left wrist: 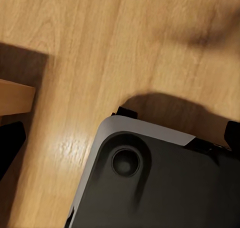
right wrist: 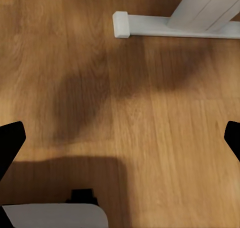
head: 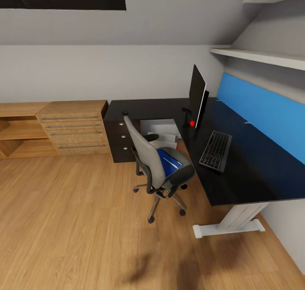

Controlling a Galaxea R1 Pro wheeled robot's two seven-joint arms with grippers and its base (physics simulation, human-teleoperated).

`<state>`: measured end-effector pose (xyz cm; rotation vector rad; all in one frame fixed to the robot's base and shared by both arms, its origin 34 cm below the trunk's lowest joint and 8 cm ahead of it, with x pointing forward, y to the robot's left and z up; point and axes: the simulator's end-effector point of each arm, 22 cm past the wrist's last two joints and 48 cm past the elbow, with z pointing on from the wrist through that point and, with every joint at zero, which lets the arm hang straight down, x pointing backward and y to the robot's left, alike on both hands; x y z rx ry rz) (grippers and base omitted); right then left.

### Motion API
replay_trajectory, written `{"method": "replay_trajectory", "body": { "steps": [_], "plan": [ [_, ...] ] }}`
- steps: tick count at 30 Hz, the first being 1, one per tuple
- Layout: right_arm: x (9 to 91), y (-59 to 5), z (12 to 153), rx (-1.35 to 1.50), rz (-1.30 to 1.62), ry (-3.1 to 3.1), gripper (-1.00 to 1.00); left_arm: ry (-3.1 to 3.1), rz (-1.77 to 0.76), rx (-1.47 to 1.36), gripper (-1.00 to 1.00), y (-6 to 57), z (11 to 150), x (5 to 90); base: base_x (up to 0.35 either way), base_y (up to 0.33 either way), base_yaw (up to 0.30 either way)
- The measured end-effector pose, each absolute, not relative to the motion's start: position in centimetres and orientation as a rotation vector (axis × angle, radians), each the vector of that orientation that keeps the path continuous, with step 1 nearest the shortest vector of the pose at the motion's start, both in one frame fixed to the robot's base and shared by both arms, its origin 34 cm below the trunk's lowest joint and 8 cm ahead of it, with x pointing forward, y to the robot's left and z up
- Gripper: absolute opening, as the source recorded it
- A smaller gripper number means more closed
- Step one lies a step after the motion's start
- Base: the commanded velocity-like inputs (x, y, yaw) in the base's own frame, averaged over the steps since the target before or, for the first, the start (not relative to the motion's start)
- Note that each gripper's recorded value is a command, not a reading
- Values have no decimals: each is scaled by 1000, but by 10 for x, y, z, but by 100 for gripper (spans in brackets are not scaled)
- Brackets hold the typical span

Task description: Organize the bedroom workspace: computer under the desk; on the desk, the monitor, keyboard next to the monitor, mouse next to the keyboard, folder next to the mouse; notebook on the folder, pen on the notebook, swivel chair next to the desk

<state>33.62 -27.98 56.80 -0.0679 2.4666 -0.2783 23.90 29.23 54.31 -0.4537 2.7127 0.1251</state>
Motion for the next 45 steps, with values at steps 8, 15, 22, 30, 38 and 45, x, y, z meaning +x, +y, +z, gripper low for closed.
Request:
{"method": "replay_trajectory", "body": {
  "steps": [8,15,22,30,38,45],
  "plan": [
    [337,-280,557,-68,-278,2466,100,2712,126,-454,100,293,533,240,0,0,0],
    [339,-280,548,-67,-278,2465,100,2709,127,-456,100,293,523,242,0,0,0],
    [342,-279,539,-66,-277,2458,100,2706,125,-456,100,293,513,244,0,0,0],
    [346,-280,530,-65,-278,2446,100,2695,125,-461,100,294,503,249,0,0,0],
    [351,-280,520,-63,-277,2434,100,2682,122,-466,100,294,492,253,-142,0,27],
    [353,-280,510,-62,-277,2429,100,2673,123,-466,100,295,482,256,-45,0,28]
  ]
}}
